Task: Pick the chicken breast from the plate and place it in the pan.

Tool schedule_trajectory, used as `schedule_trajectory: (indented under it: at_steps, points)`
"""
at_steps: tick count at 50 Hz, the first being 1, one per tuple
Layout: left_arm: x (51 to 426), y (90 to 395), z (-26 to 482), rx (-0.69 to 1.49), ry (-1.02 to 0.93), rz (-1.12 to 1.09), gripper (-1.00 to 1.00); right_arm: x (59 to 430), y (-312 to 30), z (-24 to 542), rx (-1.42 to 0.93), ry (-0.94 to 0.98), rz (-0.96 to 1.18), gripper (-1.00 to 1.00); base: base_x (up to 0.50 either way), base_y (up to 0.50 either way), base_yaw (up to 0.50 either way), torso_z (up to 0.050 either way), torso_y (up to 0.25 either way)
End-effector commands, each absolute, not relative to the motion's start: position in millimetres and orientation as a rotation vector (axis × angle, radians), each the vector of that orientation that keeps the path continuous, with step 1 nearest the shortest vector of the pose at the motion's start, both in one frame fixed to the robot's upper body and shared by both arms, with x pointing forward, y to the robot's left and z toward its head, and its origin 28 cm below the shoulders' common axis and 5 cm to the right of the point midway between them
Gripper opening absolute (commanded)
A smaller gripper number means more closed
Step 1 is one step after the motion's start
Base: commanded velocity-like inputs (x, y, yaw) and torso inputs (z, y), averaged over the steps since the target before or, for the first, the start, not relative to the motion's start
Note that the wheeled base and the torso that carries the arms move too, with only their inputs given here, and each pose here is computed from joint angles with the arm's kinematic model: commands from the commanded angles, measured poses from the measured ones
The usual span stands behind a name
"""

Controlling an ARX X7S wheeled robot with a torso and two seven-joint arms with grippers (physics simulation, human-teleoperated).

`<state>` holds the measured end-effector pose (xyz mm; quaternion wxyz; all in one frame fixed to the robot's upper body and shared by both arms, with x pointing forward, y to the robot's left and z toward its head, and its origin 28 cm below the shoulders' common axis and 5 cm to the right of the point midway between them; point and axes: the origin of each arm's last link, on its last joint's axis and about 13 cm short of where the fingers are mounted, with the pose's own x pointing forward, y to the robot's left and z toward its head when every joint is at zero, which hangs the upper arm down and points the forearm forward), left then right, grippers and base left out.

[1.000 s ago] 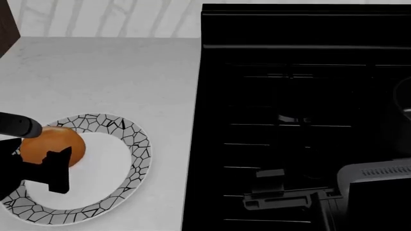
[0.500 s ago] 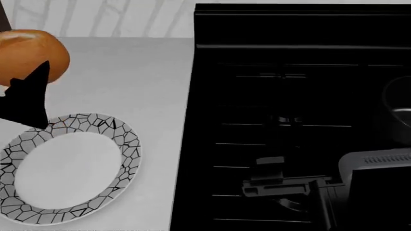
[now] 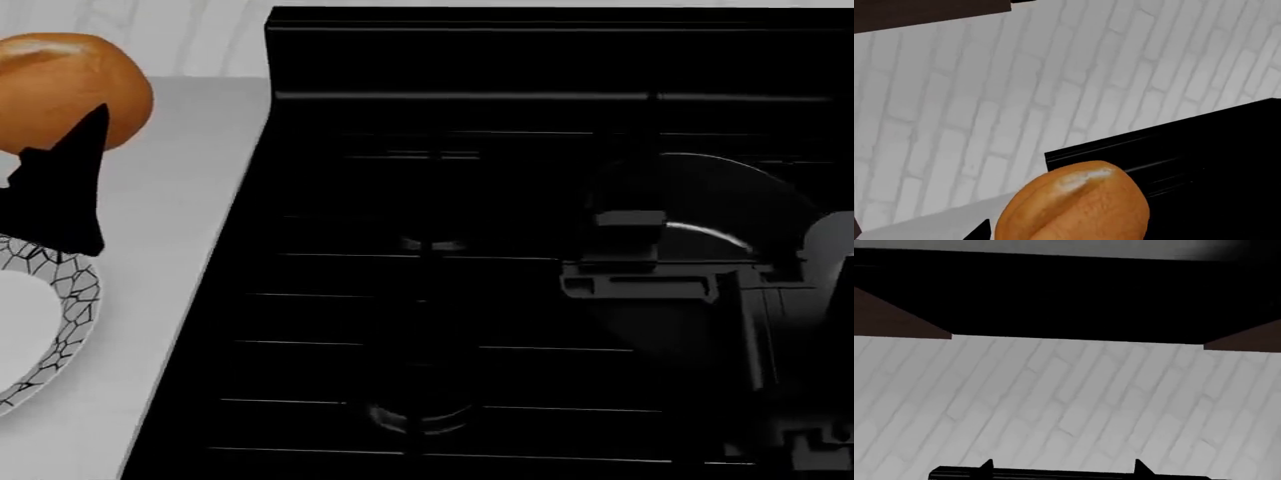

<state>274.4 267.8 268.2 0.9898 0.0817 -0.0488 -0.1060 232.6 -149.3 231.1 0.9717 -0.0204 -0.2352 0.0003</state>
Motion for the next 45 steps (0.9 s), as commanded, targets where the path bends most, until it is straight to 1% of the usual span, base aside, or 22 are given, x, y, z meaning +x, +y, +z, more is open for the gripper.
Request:
schedule_trajectory:
  at_steps: [1,14,22,38,43,45]
  points:
    - [273.6,270.7,271.3,0.148,-0.111,-0.201,-1.00,232.6,-157.4,247.9,-0.041,-0.535,-0.066,1.00,0.00,-0.50,0.00,0.000,0.000]
    - [275.7,269.3,267.4,0.143,-0.089,-0.209,-1.00,241.9,-160.8,241.5,-0.037,-0.498,-0.088,1.00,0.00,-0.50,0.00,0.000,0.001]
    - [269.7,269.2,268.2,0.146,-0.080,-0.204,-1.00,242.0,-160.5,241.2,-0.028,-0.499,-0.077,1.00,0.00,-0.50,0.00,0.000,0.001]
    - [272.9,271.7,265.0,0.140,-0.067,-0.207,-1.00,242.4,-159.6,244.4,-0.030,-0.498,-0.088,1.00,0.00,-0.50,0.00,0.000,0.001]
    - [272.3,272.3,269.6,0.139,-0.078,-0.201,-1.00,247.7,-163.0,259.1,0.001,-0.420,-0.048,1.00,0.00,-0.08,0.00,0.000,0.000]
    - [272.3,271.8,271.1,0.140,-0.085,-0.200,-1.00,251.6,-165.3,266.2,-0.008,-0.418,-0.054,1.00,0.00,0.00,0.00,0.000,0.000]
